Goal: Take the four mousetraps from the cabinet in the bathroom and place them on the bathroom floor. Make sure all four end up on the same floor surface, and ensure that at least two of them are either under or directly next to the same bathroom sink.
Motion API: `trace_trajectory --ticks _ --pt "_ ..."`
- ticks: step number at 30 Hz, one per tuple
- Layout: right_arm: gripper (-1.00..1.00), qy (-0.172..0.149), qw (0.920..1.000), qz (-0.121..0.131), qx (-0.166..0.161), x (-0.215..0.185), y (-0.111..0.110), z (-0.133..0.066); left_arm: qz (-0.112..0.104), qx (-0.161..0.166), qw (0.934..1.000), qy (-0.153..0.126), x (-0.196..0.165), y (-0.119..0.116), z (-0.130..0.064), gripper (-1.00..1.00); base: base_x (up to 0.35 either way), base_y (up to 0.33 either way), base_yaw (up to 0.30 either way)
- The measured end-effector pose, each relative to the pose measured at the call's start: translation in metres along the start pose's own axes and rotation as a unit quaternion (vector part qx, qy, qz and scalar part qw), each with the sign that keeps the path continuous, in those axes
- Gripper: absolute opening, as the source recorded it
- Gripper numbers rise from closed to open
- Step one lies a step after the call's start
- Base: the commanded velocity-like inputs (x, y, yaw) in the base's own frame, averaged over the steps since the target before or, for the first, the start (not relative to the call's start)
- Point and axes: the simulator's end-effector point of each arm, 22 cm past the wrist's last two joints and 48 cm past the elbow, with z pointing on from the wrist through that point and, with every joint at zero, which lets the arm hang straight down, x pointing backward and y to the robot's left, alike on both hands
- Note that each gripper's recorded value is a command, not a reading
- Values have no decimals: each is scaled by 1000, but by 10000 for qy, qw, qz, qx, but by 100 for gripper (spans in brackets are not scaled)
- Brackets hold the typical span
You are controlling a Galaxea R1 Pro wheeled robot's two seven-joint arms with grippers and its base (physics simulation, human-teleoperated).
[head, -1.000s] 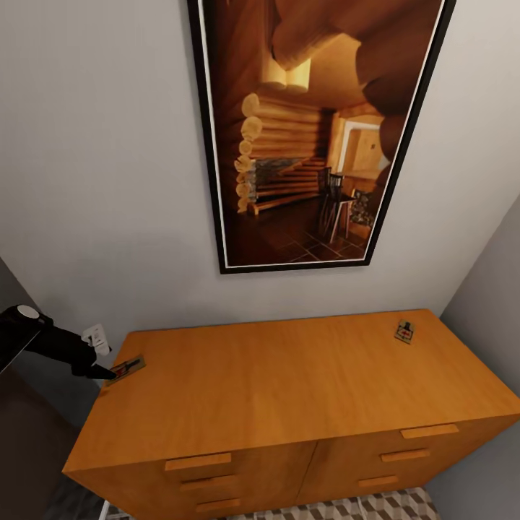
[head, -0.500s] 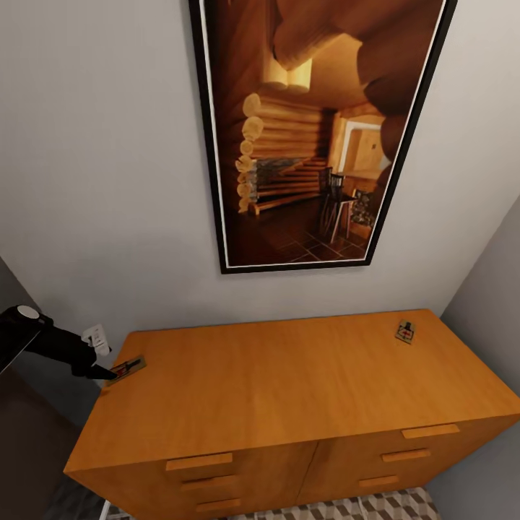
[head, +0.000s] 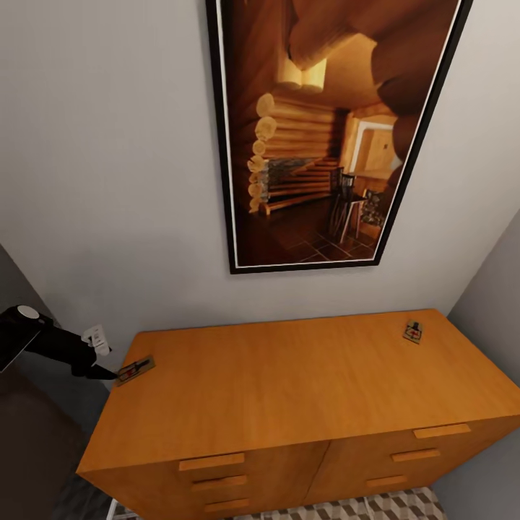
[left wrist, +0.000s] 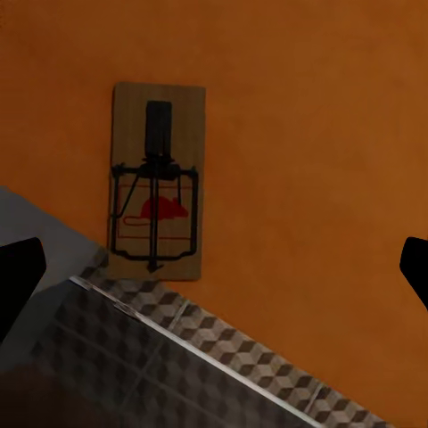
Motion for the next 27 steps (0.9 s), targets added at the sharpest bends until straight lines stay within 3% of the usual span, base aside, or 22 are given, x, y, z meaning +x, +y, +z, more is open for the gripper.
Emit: trace_trajectory --ticks 27 --pt "100 1 10000 2 0 0 0 0 5 8 10000 1 0 -1 1 100 23 6 0"
